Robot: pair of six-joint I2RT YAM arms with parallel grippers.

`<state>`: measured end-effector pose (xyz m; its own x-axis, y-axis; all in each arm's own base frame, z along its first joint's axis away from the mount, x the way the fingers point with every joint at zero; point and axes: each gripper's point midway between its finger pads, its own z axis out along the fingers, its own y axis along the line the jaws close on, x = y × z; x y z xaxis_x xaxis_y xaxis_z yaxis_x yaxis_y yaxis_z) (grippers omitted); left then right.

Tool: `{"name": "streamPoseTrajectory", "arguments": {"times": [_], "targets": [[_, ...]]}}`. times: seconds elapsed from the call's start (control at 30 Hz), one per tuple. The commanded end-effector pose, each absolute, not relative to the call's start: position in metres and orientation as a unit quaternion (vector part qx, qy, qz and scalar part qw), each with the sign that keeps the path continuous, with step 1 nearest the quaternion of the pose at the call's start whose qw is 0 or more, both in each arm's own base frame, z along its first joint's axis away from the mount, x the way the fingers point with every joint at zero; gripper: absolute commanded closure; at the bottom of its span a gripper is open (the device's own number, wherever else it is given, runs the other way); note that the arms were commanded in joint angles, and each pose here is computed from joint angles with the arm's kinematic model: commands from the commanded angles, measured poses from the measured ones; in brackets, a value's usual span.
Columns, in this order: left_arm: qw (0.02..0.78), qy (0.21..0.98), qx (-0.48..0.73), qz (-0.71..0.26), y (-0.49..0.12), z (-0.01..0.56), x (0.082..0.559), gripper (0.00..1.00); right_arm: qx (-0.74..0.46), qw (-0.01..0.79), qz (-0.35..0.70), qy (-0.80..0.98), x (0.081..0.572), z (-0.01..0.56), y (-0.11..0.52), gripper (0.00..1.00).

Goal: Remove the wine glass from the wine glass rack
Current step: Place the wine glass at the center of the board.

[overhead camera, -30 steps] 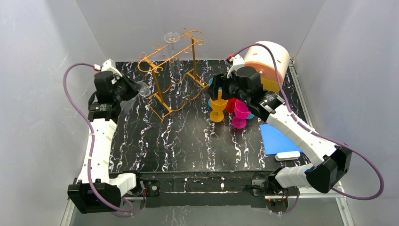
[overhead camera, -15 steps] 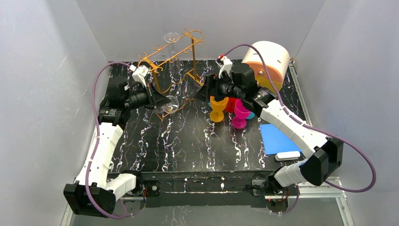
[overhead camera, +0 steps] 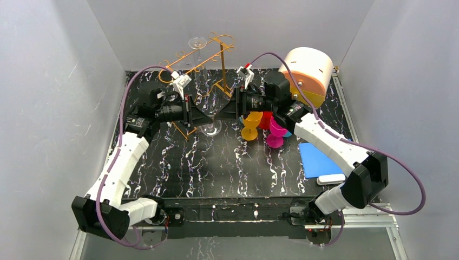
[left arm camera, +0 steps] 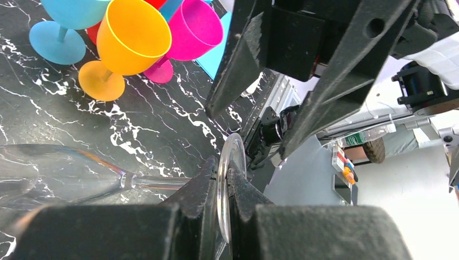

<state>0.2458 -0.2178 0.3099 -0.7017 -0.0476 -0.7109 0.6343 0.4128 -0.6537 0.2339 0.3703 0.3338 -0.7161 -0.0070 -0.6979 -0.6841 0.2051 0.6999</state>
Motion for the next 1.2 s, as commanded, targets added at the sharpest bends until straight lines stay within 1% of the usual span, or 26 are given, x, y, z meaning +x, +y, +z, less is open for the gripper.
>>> {"name": "streamPoseTrajectory", "arguments": {"times": [0.0, 0.07, 0.27, 0.37, 0.53, 0.63, 0.7, 0.77, 0.8, 0.93, 0.97, 1.0, 1.07, 1.1, 1.17], "targets": [[0.355, 0.743, 0.224, -0.522, -0.222, 0.337, 0.238, 1.00, -0.274, 0.257, 0.614, 0.694, 0.221, 0.340, 0.375, 0.39], [0.356, 0.742, 0.224, -0.522, -0.223, 0.338, 0.239, 1.00, -0.278, 0.241, 0.620, 0.693, 0.218, 0.337, 0.376, 0.43], [0.363, 0.740, 0.226, -0.519, -0.222, 0.340, 0.240, 1.00, -0.283, 0.233, 0.628, 0.687, 0.213, 0.336, 0.376, 0.54], [0.362, 0.736, 0.230, -0.524, -0.223, 0.341, 0.238, 1.00, -0.292, 0.216, 0.643, 0.674, 0.206, 0.339, 0.376, 0.63], [0.357, 0.724, 0.235, -0.541, -0.226, 0.344, 0.232, 1.00, -0.288, 0.201, 0.654, 0.670, 0.205, 0.338, 0.379, 0.69], [0.362, 0.716, 0.236, -0.548, -0.227, 0.350, 0.232, 1.00, -0.286, 0.197, 0.656, 0.670, 0.206, 0.338, 0.380, 0.78], [0.364, 0.715, 0.235, -0.549, -0.228, 0.350, 0.233, 1.00, -0.278, 0.195, 0.657, 0.673, 0.206, 0.338, 0.381, 0.88], [0.364, 0.715, 0.235, -0.549, -0.227, 0.348, 0.232, 1.00, -0.273, 0.193, 0.659, 0.674, 0.206, 0.339, 0.381, 0.94], [0.367, 0.715, 0.233, -0.547, -0.227, 0.348, 0.233, 1.00, -0.273, 0.195, 0.659, 0.674, 0.207, 0.340, 0.380, 0.99], [0.374, 0.723, 0.220, -0.538, -0.225, 0.344, 0.236, 1.00, -0.269, 0.215, 0.655, 0.673, 0.208, 0.344, 0.378, 0.99], [0.373, 0.725, 0.218, -0.537, -0.225, 0.343, 0.237, 0.87, -0.267, 0.223, 0.651, 0.675, 0.210, 0.344, 0.377, 0.99], [0.370, 0.729, 0.214, -0.534, -0.224, 0.341, 0.236, 0.72, -0.263, 0.232, 0.646, 0.678, 0.212, 0.344, 0.377, 0.99], [0.365, 0.737, 0.223, -0.523, -0.222, 0.335, 0.234, 0.53, -0.255, 0.245, 0.637, 0.685, 0.216, 0.342, 0.375, 0.99], [0.358, 0.744, 0.229, -0.515, -0.220, 0.331, 0.231, 0.46, -0.250, 0.250, 0.633, 0.689, 0.217, 0.341, 0.374, 0.99], [0.353, 0.755, 0.240, -0.497, -0.216, 0.327, 0.229, 0.39, -0.244, 0.260, 0.626, 0.694, 0.220, 0.342, 0.372, 0.99]]}}
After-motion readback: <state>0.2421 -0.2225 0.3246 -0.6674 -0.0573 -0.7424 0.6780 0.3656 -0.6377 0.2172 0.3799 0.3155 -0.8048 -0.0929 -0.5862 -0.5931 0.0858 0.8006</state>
